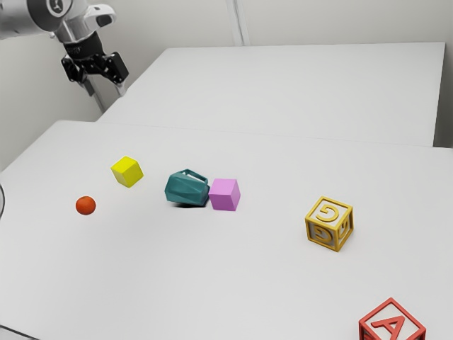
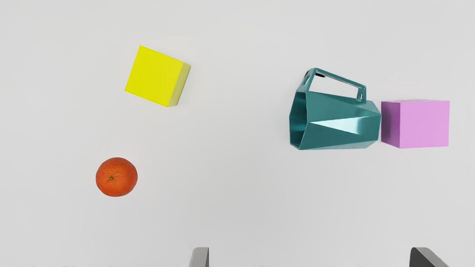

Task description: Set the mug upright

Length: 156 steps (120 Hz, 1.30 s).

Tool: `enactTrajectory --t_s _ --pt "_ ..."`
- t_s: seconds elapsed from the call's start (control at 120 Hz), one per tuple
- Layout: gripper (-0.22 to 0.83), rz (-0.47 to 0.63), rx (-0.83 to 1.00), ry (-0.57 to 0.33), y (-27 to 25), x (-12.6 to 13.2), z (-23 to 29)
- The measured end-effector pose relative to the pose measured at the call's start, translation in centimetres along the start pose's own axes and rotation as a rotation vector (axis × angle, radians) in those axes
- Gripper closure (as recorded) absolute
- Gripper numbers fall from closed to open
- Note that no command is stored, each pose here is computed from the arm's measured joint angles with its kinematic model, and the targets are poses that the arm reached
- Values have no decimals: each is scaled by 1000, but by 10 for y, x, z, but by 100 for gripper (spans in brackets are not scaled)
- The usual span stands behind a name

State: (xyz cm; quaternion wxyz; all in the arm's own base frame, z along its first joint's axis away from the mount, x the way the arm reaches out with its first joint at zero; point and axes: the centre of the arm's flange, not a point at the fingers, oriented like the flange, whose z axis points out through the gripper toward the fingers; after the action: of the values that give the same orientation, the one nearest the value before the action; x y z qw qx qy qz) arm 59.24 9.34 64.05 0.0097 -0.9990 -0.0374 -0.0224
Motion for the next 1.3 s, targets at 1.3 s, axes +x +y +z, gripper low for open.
enactTrajectory --t_s 1.3 --pt "2 -228 -1000 11 -39 9 354"
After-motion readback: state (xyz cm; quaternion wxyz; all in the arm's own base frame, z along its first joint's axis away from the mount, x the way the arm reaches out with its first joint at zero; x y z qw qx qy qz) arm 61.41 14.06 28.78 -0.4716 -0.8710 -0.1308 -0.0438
